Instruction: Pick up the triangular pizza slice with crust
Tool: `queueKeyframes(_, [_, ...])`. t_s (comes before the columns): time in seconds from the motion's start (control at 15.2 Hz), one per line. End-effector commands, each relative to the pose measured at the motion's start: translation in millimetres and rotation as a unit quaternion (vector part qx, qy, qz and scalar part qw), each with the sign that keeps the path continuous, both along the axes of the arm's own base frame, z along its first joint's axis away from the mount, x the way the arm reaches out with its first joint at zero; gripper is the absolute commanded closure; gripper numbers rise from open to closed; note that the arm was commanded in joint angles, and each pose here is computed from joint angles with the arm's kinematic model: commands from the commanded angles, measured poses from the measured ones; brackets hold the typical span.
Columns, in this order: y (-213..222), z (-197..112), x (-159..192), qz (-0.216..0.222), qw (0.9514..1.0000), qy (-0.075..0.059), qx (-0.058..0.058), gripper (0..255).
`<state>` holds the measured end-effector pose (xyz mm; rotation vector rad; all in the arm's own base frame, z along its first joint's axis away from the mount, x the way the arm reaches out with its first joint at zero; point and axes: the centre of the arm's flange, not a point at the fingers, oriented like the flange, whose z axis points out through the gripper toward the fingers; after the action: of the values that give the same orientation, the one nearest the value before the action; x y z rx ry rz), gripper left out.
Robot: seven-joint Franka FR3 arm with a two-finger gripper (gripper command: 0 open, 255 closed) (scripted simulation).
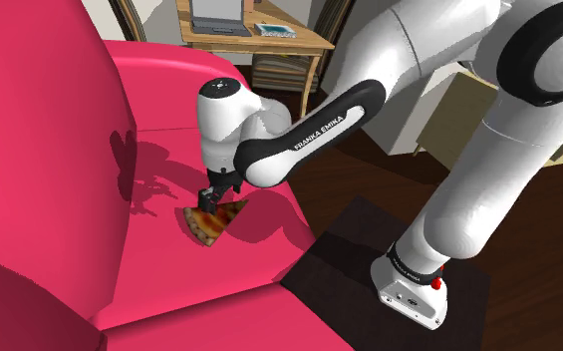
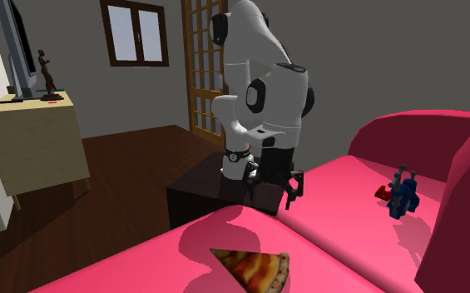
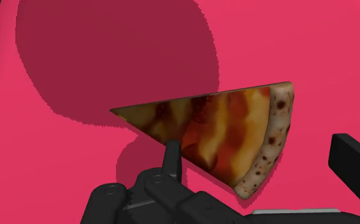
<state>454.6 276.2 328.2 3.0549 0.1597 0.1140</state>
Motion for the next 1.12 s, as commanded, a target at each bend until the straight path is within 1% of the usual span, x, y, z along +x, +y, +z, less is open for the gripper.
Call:
queueKeyframes(0.0, [15, -23, 13, -0.003, 1.0, -0.004, -0.004, 0])
queueKeyframes(0.46, [62, -91, 56, -0.012, 0.9996, -0.016, -0.017, 0])
queueKeyframes(0.99, [64, -134, 58, -0.012, 0.9996, -0.017, -0.018, 0])
queueKeyframes(1.06, [64, -134, 58, -0.012, 0.9996, -0.017, -0.018, 0])
